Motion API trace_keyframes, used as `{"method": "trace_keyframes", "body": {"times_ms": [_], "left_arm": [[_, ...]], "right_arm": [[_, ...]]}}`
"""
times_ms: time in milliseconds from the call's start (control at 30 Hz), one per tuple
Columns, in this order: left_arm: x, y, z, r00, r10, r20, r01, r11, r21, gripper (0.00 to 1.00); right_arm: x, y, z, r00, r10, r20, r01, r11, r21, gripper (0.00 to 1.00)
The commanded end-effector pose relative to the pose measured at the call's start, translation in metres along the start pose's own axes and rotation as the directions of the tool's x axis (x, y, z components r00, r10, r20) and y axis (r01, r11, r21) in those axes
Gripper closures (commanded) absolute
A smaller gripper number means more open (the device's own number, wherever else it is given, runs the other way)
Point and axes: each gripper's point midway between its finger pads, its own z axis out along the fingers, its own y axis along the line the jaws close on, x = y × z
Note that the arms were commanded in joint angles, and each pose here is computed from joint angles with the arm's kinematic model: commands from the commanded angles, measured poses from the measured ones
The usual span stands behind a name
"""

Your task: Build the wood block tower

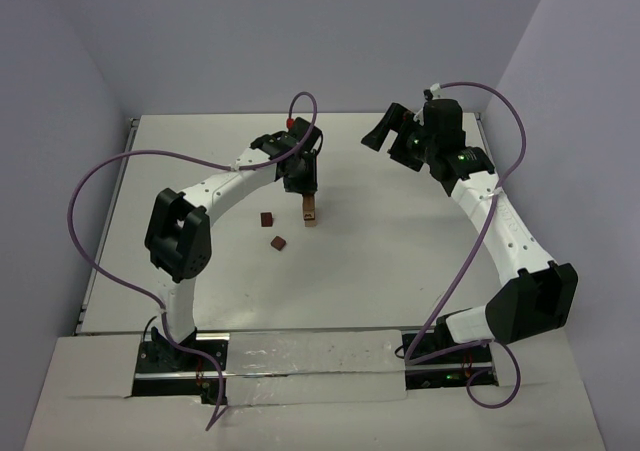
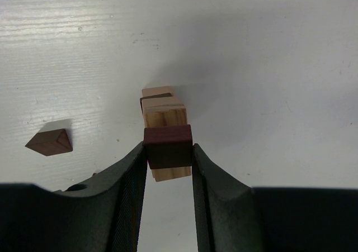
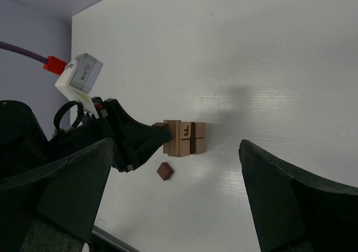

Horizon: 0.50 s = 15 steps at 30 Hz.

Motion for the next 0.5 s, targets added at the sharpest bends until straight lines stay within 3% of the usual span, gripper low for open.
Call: {"method": "trace_keyframes", "body": {"times_ms": [0, 467], "left_arm": [[-0.0141, -0.0084, -0.0054, 0.999, -0.006, 0.034, 0.005, 1.000, 0.025, 0.65], [-0.0141, -0.0078, -0.0038, 0.999, -0.007, 0.036, 0.006, 1.000, 0.017, 0.62]], "right_arm": [[-0.0161, 0.0116, -0.0065, 0.999, -0.002, 0.039, 0.003, 1.000, -0.029, 0.00], [-0.0139, 0.0117, -0.0042, 1.000, 0.005, 0.028, -0.004, 0.999, -0.034, 0.00]]}}
